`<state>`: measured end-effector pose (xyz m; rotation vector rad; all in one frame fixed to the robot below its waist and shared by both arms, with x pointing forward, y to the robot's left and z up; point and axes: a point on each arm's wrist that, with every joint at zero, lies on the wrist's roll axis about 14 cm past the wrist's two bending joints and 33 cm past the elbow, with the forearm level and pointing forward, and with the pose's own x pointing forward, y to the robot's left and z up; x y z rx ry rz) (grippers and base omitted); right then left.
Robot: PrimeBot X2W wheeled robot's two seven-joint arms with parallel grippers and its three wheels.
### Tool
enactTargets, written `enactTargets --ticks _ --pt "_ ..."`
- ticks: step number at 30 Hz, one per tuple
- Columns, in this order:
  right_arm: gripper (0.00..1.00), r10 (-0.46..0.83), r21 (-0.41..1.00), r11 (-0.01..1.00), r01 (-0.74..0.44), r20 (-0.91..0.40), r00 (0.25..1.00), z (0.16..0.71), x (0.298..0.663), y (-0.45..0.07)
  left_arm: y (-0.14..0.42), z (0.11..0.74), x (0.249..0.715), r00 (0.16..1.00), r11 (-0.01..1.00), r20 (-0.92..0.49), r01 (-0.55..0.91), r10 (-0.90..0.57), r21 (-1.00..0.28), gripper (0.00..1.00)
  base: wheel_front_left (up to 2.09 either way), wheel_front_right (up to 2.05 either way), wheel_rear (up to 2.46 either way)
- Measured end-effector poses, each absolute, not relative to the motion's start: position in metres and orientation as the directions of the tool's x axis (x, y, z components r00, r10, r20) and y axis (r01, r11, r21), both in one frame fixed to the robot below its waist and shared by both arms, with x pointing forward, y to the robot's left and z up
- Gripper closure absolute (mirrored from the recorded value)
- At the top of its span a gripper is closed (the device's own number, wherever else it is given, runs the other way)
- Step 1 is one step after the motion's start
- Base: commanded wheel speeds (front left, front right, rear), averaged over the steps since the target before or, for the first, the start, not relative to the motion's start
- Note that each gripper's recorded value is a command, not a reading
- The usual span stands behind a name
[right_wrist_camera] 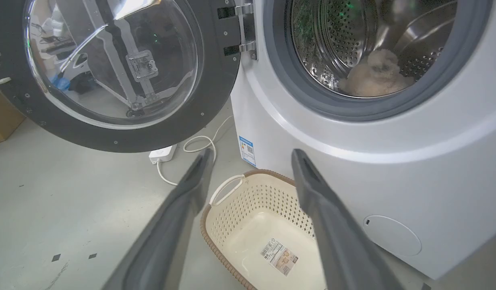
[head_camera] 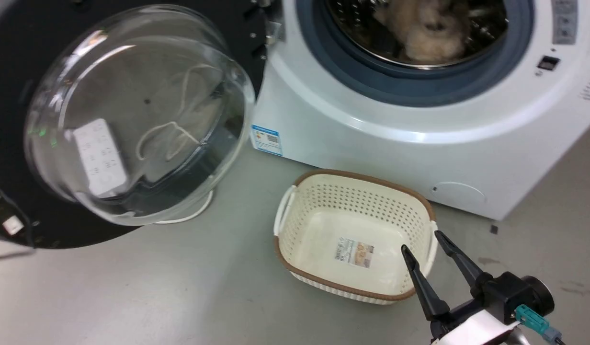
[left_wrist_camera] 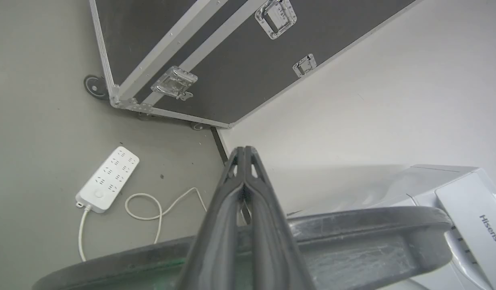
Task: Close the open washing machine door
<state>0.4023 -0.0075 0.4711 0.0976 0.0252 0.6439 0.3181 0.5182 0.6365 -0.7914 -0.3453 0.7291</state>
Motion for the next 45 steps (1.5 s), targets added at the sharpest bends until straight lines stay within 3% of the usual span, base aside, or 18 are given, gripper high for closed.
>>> enactTargets --ticks 7,15,25,35,40,45 --pt "0.0 0.567 0.095 0.821 -0.563 -0.014 0.824 0.465 0.404 -0.024 0.518 0.605 0.34 0.769 0.393 -0.135 -0.459 0.625 -0.797 1.0 0.0 0.0 0.0" --pt "0.0 0.549 0.084 0.833 -0.547 0.004 0.836 0.475 0.399 -0.03 0.5 0.597 0.336 0.863 0.396 -0.18 -0.39 0.472 -0.831 1.0 0.0 0.0 0.0" --pt "0.0 0.544 0.079 0.833 -0.547 0.057 0.837 0.498 0.383 -0.023 0.413 0.578 0.323 0.982 0.364 -0.168 -0.188 0.087 -0.912 1.0 0.0 0.0 0.0" --pt "0.0 0.51 0.066 0.856 -0.513 0.063 0.858 0.502 0.376 -0.033 0.286 0.563 0.313 0.949 0.235 -0.086 -0.013 -0.304 -0.972 1.0 0.0 0.0 0.0" --pt "0.0 0.47 0.061 0.879 -0.472 0.05 0.881 0.498 0.376 -0.048 0.226 0.555 0.315 0.89 0.181 -0.064 0.021 -0.452 -0.983 1.0 0.0 0.0 0.0" --pt "0.0 0.425 0.065 0.902 -0.427 0.042 0.904 0.494 0.381 -0.065 0.162 0.554 0.329 0.817 0.061 0.008 0.053 -0.577 -0.997 1.0 0.0 0.0 0.0"
